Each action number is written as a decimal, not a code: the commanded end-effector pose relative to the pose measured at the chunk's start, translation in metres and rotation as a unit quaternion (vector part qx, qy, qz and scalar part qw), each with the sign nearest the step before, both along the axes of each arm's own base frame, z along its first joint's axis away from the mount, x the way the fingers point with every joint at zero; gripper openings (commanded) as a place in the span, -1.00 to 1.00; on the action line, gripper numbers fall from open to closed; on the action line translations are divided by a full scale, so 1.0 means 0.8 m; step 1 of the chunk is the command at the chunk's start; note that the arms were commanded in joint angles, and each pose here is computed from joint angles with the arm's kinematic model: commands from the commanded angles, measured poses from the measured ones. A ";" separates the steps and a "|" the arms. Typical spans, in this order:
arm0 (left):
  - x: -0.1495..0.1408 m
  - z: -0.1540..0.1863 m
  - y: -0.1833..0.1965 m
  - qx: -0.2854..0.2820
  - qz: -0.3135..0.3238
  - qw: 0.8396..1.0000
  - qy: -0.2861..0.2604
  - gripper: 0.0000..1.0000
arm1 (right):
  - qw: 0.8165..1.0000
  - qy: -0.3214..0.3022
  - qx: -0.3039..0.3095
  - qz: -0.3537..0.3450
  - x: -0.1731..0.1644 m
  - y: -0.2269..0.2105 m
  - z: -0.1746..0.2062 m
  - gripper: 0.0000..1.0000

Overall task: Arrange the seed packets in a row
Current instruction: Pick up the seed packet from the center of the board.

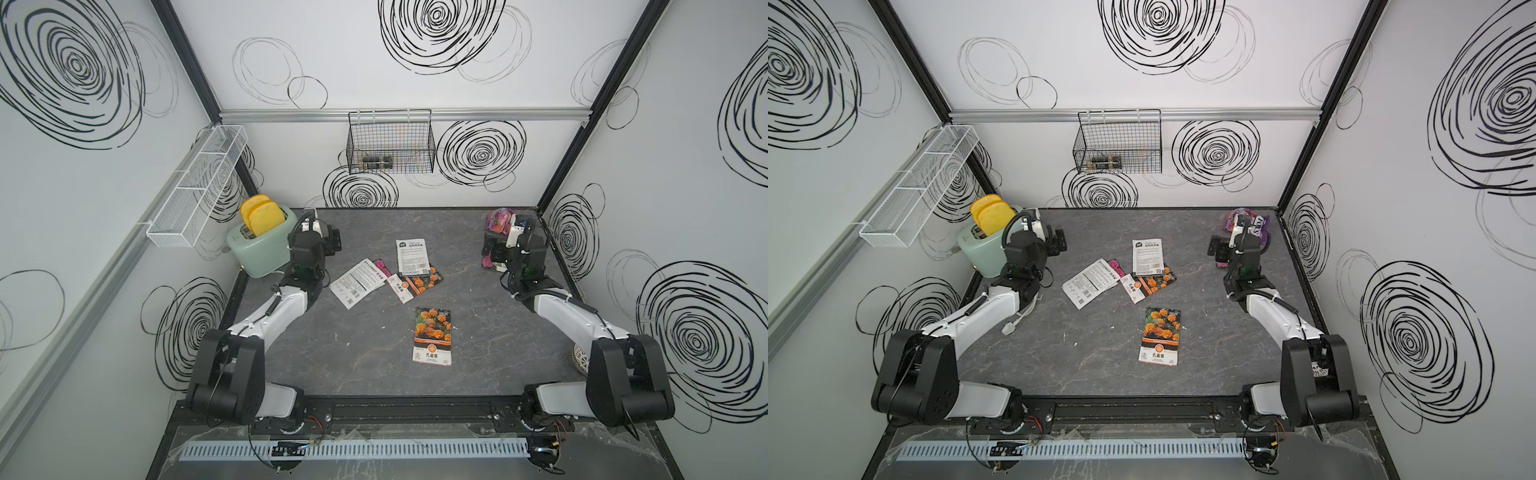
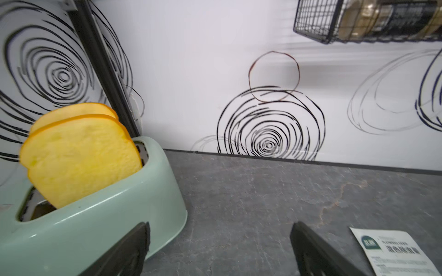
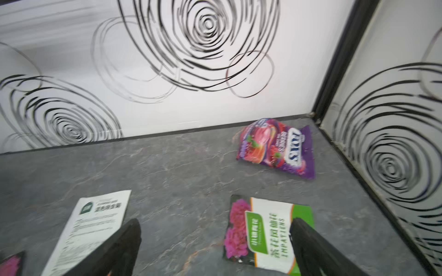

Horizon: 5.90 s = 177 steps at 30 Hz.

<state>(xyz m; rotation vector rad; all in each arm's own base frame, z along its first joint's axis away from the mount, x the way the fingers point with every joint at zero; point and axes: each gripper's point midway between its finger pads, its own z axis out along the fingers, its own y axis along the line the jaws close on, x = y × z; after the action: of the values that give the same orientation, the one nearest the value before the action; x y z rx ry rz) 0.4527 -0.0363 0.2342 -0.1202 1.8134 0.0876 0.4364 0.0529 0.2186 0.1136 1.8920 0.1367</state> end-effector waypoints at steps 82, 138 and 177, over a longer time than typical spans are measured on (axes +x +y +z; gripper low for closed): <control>-0.080 -0.276 -0.123 -0.104 -0.166 0.862 0.468 -1.00 | 0.808 0.334 0.333 0.353 -0.094 0.430 -0.221 -0.57; -0.115 -0.056 -0.293 0.199 -0.295 0.935 0.000 0.37 | 0.735 0.390 0.486 0.267 -0.052 0.306 -0.037 -1.00; -0.098 -0.094 -0.419 -0.241 -0.388 0.871 0.181 -1.00 | 0.937 0.220 0.258 0.087 -0.031 0.061 -0.003 0.79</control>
<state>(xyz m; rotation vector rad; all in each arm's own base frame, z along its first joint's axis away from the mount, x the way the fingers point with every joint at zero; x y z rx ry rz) 0.3733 -0.3381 0.1356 0.3937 2.1327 -0.7745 0.4226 0.1200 0.2185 0.3580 2.2591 0.8766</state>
